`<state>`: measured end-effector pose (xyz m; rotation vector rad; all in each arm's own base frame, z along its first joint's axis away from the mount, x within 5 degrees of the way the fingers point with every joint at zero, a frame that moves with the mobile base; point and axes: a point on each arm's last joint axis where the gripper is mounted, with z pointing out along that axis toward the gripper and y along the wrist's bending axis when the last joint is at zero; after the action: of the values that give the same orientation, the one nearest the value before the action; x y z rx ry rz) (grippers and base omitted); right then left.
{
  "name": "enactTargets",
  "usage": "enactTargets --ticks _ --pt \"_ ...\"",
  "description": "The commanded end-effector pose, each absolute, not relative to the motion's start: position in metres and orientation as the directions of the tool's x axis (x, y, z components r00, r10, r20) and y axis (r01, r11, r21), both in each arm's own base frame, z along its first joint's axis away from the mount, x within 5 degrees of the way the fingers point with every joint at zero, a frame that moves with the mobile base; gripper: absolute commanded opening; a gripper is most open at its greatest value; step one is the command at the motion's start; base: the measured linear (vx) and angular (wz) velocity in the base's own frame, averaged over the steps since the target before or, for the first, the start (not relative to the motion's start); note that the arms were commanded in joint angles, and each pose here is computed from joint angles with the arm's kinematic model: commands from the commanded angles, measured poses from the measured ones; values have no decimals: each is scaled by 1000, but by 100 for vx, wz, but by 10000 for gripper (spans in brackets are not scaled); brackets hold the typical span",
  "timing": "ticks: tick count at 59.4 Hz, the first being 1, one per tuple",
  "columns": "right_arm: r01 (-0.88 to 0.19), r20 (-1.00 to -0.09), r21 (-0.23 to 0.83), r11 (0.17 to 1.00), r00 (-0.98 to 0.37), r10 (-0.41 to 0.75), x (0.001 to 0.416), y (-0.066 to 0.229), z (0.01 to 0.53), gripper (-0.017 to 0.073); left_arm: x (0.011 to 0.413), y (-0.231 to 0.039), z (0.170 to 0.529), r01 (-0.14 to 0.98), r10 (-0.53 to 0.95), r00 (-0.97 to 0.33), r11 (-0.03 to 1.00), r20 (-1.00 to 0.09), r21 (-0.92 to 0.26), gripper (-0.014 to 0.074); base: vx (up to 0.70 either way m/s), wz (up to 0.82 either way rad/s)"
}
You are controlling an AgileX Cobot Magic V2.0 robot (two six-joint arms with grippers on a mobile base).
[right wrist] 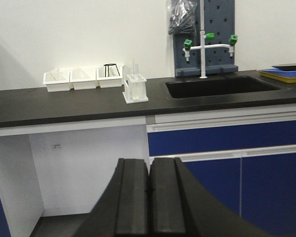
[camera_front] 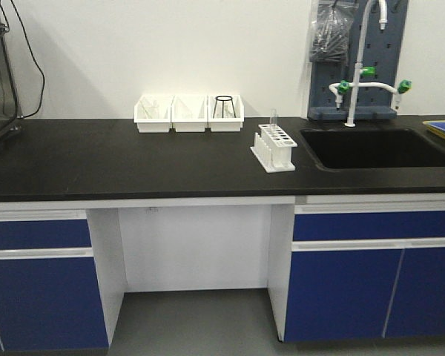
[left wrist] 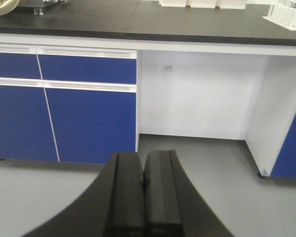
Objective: Flip and reinsert test tube from rack
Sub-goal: 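Drive the base toward the white test-tube rack on the bench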
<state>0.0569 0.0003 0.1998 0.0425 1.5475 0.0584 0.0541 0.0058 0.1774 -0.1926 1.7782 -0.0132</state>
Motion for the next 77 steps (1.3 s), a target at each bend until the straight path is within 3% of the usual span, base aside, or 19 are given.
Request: enactTargets --ticks 1,77 --pt "-22 -993 55 998 108 57 56 1 207 -8 55 5 186 -101 -131 -108 988 -985 -121 -6 47 11" --pt "-22 -993 55 998 107 57 56 1 207 -8 55 5 186 -101 -131 -108 988 -985 -121 -6 49 0"
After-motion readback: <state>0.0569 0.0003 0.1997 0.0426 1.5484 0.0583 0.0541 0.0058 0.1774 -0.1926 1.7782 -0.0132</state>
